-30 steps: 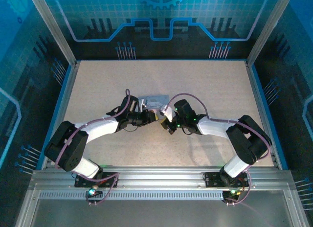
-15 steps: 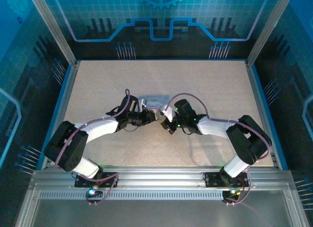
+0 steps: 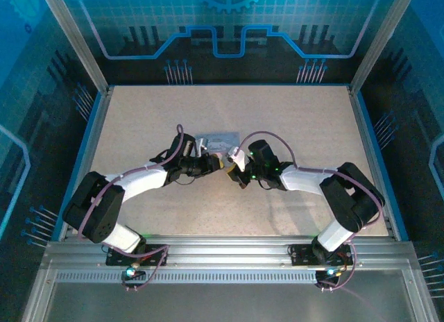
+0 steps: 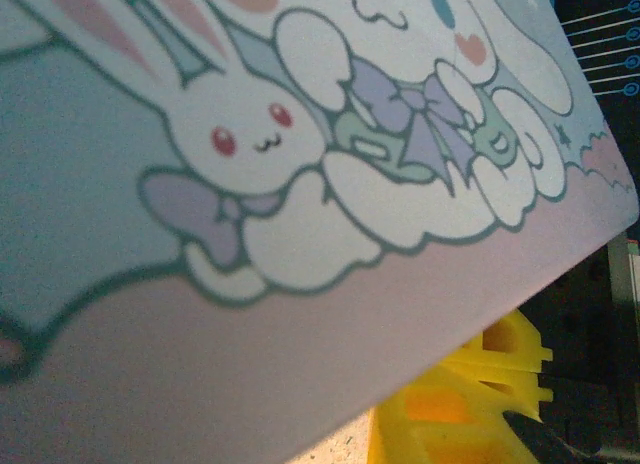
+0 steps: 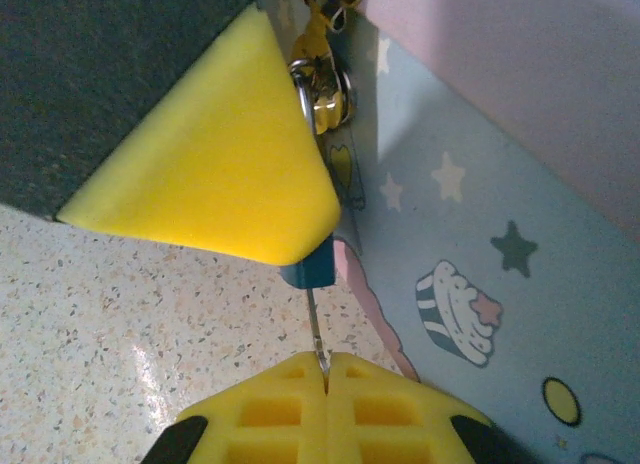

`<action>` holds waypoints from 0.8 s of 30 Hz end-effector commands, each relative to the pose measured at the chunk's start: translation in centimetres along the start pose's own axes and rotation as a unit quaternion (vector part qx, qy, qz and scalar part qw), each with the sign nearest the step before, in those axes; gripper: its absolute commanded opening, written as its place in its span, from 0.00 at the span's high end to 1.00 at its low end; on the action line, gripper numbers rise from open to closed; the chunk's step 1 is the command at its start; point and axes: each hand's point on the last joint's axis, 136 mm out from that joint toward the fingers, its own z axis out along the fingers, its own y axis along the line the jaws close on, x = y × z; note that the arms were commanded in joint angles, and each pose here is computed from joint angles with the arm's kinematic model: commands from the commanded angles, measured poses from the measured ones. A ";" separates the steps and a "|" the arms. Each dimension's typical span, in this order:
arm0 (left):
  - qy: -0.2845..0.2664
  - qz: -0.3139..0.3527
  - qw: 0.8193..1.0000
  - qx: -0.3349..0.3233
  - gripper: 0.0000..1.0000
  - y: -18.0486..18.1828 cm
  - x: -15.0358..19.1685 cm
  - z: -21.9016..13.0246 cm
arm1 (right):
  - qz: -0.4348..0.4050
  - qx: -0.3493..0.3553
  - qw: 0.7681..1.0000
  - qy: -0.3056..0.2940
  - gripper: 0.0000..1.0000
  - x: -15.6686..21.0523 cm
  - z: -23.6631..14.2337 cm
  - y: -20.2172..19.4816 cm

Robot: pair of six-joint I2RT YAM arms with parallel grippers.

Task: Unlock a padlock with a key

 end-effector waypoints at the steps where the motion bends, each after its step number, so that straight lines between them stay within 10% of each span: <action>1: 0.021 0.027 0.998 0.044 0.78 -2.9 0.2 -0.2 | -0.039 -0.009 0.997 -0.067 1.00 -3.4 0.0 -0.1; 24: 0.030 0.030 0.998 0.044 0.78 -2.7 0.6 -0.1 | -0.056 -0.043 0.992 -0.100 1.00 -3.8 -1.4 -0.1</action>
